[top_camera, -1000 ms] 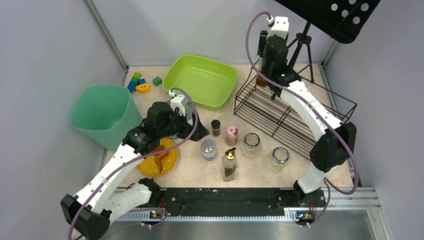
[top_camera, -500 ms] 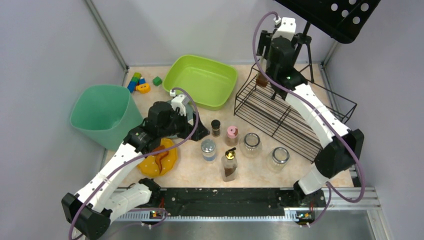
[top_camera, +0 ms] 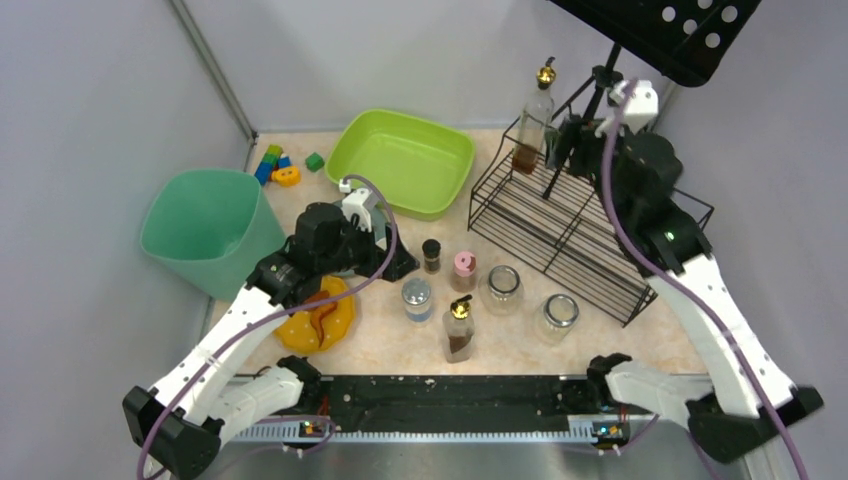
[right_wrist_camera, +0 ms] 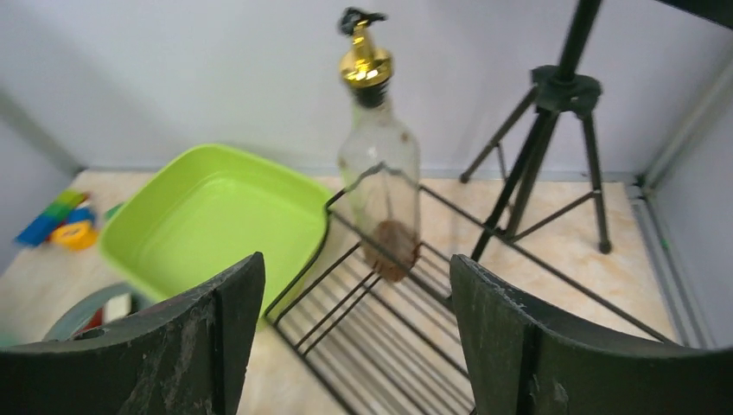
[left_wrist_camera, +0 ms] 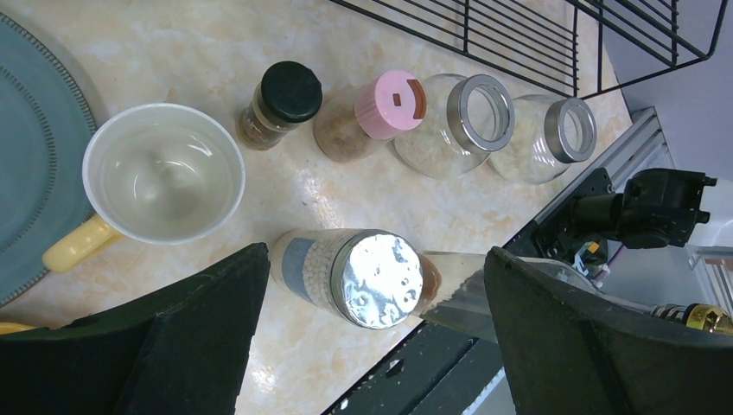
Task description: Clear the kitchen counter
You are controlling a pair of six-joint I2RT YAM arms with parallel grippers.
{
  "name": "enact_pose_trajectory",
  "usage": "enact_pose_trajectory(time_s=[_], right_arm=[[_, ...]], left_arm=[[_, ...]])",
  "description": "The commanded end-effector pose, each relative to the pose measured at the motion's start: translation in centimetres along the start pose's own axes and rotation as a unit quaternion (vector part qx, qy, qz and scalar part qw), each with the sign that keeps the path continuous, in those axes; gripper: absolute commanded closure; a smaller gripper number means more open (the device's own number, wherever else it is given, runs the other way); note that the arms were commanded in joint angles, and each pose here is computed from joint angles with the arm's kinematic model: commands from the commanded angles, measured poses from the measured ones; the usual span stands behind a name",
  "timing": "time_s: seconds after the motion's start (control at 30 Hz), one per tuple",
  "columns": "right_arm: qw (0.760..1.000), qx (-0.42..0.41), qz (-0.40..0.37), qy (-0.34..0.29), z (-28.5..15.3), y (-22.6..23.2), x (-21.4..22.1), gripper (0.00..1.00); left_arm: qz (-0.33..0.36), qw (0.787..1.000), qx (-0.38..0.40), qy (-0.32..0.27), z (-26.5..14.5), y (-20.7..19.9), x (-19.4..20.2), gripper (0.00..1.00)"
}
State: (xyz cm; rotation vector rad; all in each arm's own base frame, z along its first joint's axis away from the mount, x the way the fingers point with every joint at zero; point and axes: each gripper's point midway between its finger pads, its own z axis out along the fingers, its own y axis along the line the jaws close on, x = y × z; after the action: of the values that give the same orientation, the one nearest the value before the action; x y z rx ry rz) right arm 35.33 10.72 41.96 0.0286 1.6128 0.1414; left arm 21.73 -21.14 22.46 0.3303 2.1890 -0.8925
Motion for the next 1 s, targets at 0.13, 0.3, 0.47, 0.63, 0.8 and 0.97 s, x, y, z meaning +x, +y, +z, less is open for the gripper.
enact_pose_trajectory(time_s=[0.13, 0.3, 0.47, 0.63, 0.8, 0.97], right_arm=[[0.957, -0.277, -0.004, 0.082, -10.0, 6.4, 4.7, 0.24], [0.91, -0.384, -0.021, 0.152, -13.9, 8.4, 9.1, 0.25], [0.859, -0.47, -0.025, 0.204, -17.1, 10.7, 14.3, 0.27], [0.825, -0.528, -0.067, 0.19, -20.3, 13.0, 16.5, 0.28], [0.793, -0.569, -0.114, 0.187, -22.4, 14.3, 19.1, 0.27], [0.778, -0.593, -0.13, 0.16, -23.2, 15.3, 19.9, 0.27]], left_arm=[[0.015, 0.999, 0.028, -0.03, -1.1, -1.5, -1.3, 0.02], [0.021, 0.998, 0.038, -0.041, -1.9, -2.1, -1.6, 0.01], [0.022, 0.998, 0.042, -0.046, -2.1, -2.2, -1.6, 0.01], [0.023, 0.998, 0.046, -0.047, -2.3, -2.4, -1.5, 0.01], [0.024, 0.997, 0.046, -0.048, -2.4, -2.4, -1.4, 0.01], [0.023, 0.998, 0.045, -0.045, -2.3, -2.3, -1.3, 0.01]])
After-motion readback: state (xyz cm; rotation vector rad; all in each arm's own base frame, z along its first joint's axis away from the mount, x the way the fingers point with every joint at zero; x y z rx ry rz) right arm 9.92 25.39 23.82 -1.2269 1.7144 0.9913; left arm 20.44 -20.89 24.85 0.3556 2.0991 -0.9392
